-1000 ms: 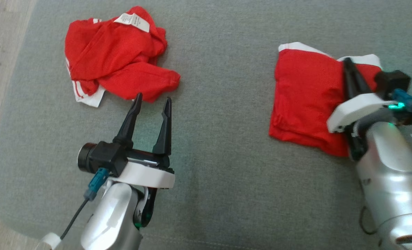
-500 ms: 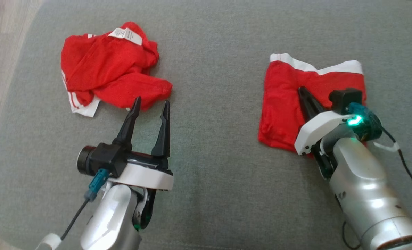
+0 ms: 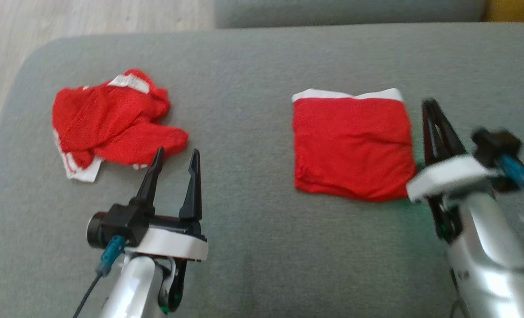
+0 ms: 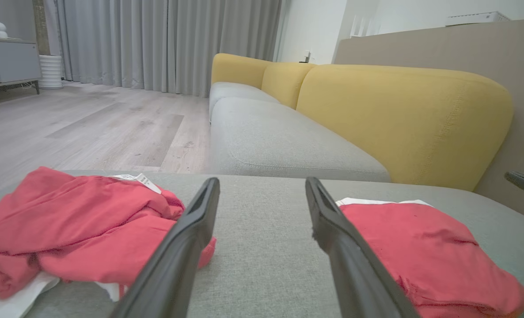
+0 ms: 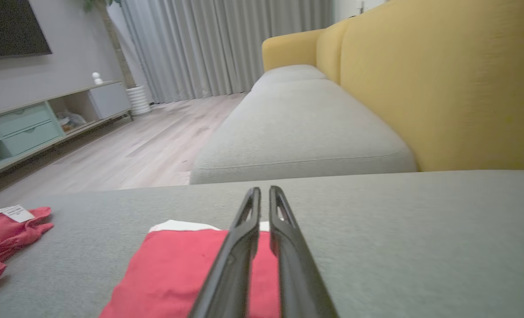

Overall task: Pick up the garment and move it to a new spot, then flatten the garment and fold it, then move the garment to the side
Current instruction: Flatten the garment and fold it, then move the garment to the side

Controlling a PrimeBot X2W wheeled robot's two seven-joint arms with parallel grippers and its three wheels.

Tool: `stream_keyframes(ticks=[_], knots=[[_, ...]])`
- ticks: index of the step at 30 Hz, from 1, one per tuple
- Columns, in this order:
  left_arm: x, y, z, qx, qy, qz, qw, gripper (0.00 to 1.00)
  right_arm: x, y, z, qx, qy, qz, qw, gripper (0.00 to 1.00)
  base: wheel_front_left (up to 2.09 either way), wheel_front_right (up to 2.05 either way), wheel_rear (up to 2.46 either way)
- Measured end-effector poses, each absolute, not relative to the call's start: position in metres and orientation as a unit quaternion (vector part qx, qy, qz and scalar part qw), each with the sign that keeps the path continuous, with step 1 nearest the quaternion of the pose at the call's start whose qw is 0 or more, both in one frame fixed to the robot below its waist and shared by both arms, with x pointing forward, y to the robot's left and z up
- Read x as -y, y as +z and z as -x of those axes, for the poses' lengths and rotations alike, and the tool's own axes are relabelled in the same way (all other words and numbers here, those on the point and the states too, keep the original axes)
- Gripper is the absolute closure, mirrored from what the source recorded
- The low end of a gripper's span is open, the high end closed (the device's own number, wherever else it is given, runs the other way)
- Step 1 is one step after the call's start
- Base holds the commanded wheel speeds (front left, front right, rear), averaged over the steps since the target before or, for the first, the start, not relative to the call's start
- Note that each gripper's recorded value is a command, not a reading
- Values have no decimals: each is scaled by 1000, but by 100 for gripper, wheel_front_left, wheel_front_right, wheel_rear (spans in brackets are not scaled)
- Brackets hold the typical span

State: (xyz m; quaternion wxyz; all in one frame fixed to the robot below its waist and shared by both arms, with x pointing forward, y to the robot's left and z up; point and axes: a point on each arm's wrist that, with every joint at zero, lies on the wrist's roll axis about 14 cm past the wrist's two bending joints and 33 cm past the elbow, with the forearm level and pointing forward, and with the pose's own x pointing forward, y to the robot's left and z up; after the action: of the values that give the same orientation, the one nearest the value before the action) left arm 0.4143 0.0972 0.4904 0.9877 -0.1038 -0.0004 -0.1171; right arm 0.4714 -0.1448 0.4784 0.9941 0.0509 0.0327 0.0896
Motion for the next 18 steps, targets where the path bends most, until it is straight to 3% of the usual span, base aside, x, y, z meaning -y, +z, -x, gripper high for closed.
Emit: stream_keyframes(ticks=[11,18], knots=[[-81,487,-396,-10,-136,112,984,0,187,458,-388,-45,25,-36,998,0,0,0,0],[-81,482,-397,-15,-136,114,984,0,186,464,-390,-34,23,-36,999,0,0,0,0]])
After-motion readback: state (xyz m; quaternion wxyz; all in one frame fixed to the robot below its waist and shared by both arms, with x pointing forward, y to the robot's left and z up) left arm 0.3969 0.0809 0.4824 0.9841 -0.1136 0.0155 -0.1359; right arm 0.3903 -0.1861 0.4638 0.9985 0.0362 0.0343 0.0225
